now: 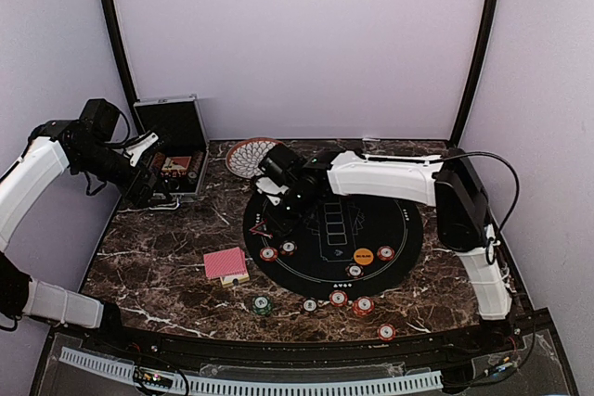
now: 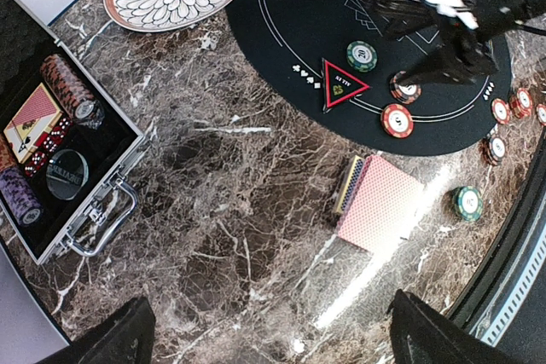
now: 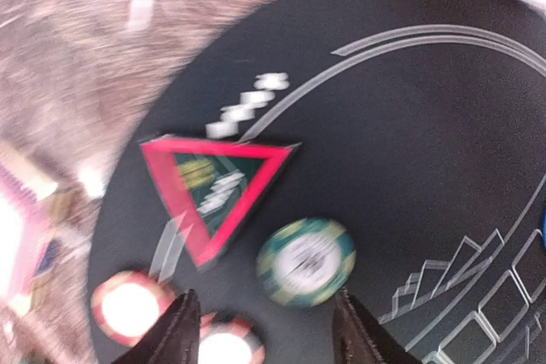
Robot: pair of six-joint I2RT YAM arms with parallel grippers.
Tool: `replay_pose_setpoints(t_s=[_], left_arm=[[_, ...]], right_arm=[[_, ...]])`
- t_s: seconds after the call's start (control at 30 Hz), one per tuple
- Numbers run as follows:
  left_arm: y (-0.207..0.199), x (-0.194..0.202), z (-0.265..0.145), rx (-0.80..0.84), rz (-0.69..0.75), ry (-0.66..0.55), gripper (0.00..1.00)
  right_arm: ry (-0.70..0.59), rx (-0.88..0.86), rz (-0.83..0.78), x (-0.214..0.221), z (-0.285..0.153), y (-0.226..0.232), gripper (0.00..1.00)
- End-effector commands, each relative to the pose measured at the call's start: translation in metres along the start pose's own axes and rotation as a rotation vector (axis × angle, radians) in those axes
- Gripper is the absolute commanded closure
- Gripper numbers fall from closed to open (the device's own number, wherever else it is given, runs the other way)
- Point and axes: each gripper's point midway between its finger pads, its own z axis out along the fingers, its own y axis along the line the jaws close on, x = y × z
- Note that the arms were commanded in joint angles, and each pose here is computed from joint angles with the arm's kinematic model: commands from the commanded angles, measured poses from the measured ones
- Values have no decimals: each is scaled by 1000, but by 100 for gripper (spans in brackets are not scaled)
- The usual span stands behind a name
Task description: Distribute texas hold em gaming equipment
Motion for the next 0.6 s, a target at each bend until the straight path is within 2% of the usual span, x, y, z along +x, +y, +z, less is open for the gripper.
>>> replay_pose_setpoints(t_s=[0.0,0.1,0.23,0.37,0.57], left_arm=[[-4,-6,-8,-3,24,-19,1],[-5,-5,-9,0,27,-18,1],[-7,-4,-10,3,27,-22,1],[-8,-2,-11,3,27,-22,1],[-10,-2,-14,3,28,-23,1]], right_arm=[[-67,-53,-153,0,-54,59,38],[-35,-119,-226,24,-60,95,31],[42,-196,-295,63,-55,131,26],[91,-238,-339,90,-44,152,25],[118,-274,-365,100,-33,167,26]])
